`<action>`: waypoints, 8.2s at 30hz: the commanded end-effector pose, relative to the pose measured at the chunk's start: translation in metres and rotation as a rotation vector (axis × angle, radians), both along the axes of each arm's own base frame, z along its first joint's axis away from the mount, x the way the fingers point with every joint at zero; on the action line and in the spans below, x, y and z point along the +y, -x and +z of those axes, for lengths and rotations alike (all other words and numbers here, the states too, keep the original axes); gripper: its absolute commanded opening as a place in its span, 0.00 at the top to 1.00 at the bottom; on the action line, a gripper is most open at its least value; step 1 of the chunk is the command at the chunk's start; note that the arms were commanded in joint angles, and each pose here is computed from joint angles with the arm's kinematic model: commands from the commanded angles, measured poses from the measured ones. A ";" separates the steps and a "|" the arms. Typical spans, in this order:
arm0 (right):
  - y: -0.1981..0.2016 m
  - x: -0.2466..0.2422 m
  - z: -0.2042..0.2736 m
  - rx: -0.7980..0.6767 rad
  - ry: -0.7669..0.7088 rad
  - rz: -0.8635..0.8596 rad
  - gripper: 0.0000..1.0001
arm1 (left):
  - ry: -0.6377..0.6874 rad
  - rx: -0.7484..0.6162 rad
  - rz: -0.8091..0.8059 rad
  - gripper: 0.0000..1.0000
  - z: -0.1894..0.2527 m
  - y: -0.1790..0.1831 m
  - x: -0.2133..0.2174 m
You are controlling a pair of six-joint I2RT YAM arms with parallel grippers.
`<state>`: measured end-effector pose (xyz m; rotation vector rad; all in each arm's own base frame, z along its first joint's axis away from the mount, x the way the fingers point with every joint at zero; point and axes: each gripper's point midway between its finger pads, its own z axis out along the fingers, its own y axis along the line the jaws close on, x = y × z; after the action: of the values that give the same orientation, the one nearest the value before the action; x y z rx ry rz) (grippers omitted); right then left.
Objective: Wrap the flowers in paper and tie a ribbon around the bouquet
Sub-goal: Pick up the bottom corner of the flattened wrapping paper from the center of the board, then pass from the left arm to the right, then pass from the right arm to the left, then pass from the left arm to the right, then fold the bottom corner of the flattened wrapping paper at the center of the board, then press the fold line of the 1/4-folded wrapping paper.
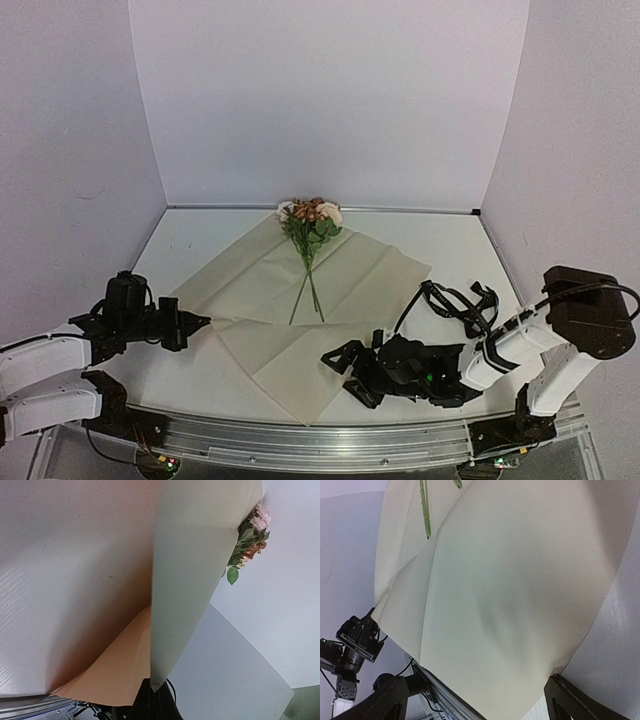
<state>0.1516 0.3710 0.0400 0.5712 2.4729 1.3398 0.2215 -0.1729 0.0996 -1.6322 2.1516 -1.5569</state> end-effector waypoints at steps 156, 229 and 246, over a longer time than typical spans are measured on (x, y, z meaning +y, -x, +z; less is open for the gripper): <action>-0.186 0.021 0.116 0.160 -0.098 -0.421 1.00 | -0.568 -0.710 -0.759 0.47 0.141 -0.073 -0.086; -0.147 -0.114 -0.007 -0.109 1.012 0.220 0.10 | -0.493 -0.451 -0.977 0.68 -0.038 -0.166 -0.137; -0.208 -0.092 0.033 -0.320 1.044 0.385 0.02 | -0.483 -0.452 -0.966 0.68 -0.037 -0.166 -0.136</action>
<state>0.3409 0.2835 0.0829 -0.2624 2.5834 0.0702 0.3821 -0.3064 0.0550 -0.0620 2.8463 -1.1174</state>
